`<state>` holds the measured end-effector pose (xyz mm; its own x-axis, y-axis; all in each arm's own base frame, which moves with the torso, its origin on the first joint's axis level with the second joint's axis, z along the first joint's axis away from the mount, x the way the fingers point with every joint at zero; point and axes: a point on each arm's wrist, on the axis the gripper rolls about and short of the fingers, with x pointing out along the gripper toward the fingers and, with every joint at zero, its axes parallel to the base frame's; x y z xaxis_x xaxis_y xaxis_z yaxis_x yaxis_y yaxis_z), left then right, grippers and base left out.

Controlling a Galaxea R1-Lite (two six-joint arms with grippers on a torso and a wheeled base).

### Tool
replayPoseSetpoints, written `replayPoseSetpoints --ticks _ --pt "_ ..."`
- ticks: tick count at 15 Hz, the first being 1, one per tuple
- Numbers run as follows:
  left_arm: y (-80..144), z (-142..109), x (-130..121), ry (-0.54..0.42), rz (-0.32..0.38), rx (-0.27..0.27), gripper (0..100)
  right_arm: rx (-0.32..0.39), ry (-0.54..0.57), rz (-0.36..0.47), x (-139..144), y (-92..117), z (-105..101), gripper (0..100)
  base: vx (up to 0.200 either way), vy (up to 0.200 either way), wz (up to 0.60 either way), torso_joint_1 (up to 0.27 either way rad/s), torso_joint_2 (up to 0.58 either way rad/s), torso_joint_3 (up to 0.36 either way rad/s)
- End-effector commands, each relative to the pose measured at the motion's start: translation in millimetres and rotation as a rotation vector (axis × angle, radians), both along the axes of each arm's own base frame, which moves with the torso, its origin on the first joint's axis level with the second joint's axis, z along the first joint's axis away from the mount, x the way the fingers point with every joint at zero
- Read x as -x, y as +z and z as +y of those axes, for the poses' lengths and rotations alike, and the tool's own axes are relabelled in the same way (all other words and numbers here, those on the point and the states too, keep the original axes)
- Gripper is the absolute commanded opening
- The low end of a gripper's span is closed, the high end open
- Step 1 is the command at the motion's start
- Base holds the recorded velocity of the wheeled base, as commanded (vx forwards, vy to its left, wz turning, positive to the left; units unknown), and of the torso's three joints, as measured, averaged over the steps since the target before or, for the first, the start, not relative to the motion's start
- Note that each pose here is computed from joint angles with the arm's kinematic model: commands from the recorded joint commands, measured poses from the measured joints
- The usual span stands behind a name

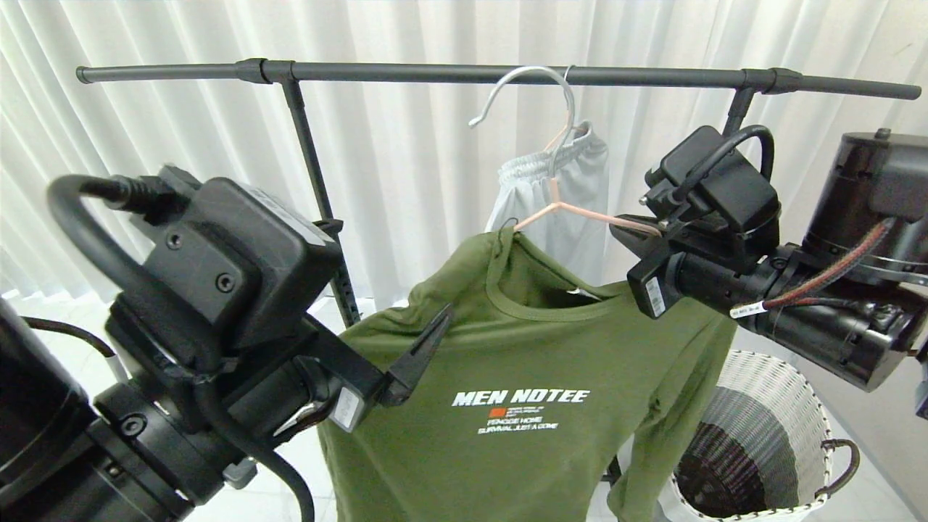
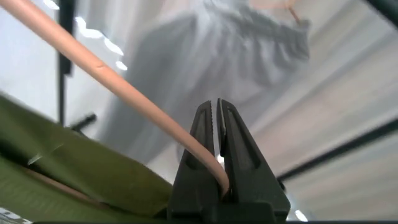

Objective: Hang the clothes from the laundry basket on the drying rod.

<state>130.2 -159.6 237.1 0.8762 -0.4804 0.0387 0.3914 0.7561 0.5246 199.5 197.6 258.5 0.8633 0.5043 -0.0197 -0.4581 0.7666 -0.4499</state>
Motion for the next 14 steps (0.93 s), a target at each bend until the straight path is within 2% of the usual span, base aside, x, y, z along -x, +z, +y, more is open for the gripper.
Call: replayPoseSetpoints --ticks 1,4,6,10,12,14 --pt "3.9 9.2 6.7 -0.001 -0.015 0.022 100 0.014 -0.065 0.010 -6.7 3.6 -19.5 0 0.000 0.000 0.00 0.000 0.00 0.000" --pt "2.2 6.8 11.5 -0.029 -0.012 0.016 100 0.026 -0.141 0.026 -16.6 4.8 -37.7 0 0.000 0.000 0.00 0.000 0.00 0.000" --pt "-14.5 11.0 13.4 -0.023 0.027 -0.020 100 0.016 -0.156 0.015 -15.4 8.8 -43.8 0 0.000 0.000 0.00 0.000 0.00 0.000" --pt "-55.4 59.9 12.5 0.159 0.111 -0.087 100 -0.005 -0.168 -0.011 -8.7 17.6 -54.0 0 0.000 0.000 0.00 0.000 0.00 0.000" --pt "-71.4 75.1 8.7 0.194 0.181 -0.072 100 -0.011 -0.156 -0.018 -6.3 19.9 -55.0 0 0.000 0.000 0.00 0.000 0.00 0.000" --pt "-80.2 84.9 1.1 0.218 0.225 -0.088 100 -0.021 -0.141 -0.030 -2.1 23.9 -57.1 0 0.000 0.000 0.00 0.000 0.00 0.000"
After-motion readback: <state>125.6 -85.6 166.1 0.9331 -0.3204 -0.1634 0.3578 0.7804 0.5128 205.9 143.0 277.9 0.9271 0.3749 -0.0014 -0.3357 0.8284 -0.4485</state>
